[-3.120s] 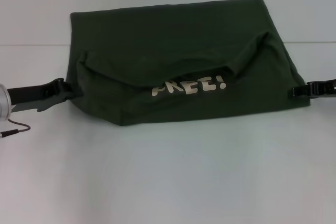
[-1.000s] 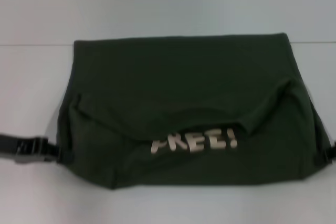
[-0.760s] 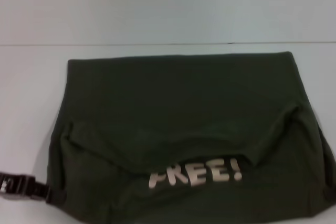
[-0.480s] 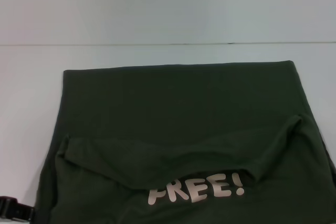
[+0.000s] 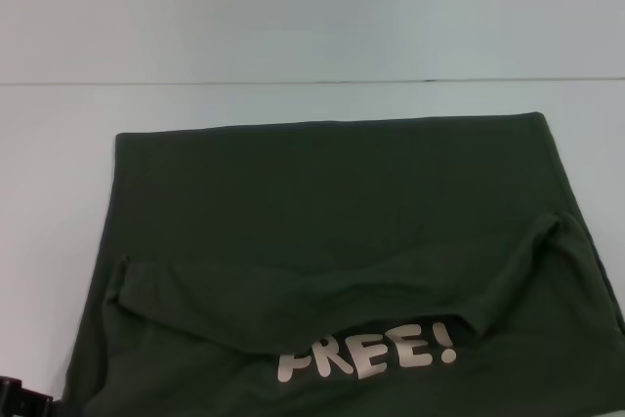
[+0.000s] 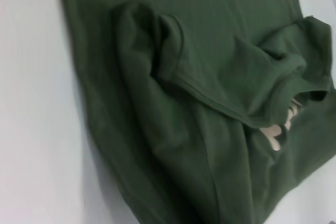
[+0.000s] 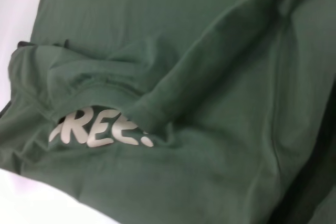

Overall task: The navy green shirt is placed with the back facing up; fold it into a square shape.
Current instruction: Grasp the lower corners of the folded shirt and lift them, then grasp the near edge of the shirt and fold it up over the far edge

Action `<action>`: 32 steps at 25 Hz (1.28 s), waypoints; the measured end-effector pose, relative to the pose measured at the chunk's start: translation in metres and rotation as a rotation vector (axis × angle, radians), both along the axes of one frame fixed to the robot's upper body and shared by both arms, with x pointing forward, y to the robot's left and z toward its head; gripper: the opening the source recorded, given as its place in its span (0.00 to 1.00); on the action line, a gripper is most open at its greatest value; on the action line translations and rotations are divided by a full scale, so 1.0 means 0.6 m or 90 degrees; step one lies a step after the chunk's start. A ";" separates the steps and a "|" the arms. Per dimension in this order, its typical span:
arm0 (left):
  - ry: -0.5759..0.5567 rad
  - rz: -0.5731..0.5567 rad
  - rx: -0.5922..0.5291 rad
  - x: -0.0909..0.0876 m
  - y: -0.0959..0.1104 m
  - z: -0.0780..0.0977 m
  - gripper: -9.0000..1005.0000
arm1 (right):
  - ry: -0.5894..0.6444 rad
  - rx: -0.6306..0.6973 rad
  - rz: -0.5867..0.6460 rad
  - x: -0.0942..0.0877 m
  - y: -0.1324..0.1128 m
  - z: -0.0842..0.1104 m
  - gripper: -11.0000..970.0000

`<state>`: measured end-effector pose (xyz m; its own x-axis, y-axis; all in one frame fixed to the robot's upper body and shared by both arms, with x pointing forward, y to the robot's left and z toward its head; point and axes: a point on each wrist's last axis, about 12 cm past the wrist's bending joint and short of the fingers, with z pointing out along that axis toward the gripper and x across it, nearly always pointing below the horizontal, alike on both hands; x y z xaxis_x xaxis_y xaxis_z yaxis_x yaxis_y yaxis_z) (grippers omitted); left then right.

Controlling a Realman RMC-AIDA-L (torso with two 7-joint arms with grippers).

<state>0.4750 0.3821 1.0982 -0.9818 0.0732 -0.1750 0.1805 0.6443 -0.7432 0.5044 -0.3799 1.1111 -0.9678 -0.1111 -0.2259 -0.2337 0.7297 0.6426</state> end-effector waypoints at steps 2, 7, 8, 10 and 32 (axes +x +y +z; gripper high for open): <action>0.003 0.009 0.008 -0.001 0.004 -0.002 0.01 | 0.002 -0.002 -0.007 0.000 -0.004 -0.001 0.04; 0.010 0.032 0.023 -0.002 0.015 -0.004 0.01 | 0.007 -0.008 -0.014 0.000 -0.007 -0.007 0.04; 0.010 0.032 0.023 -0.002 0.015 -0.004 0.01 | 0.008 -0.009 -0.014 0.000 -0.007 -0.008 0.04; 0.010 0.033 0.023 -0.002 0.015 -0.004 0.01 | 0.010 -0.010 -0.014 -0.001 -0.006 -0.009 0.04; -0.159 0.154 -0.060 0.154 -0.021 0.084 0.01 | -0.205 0.084 -0.257 0.115 -0.038 0.053 0.03</action>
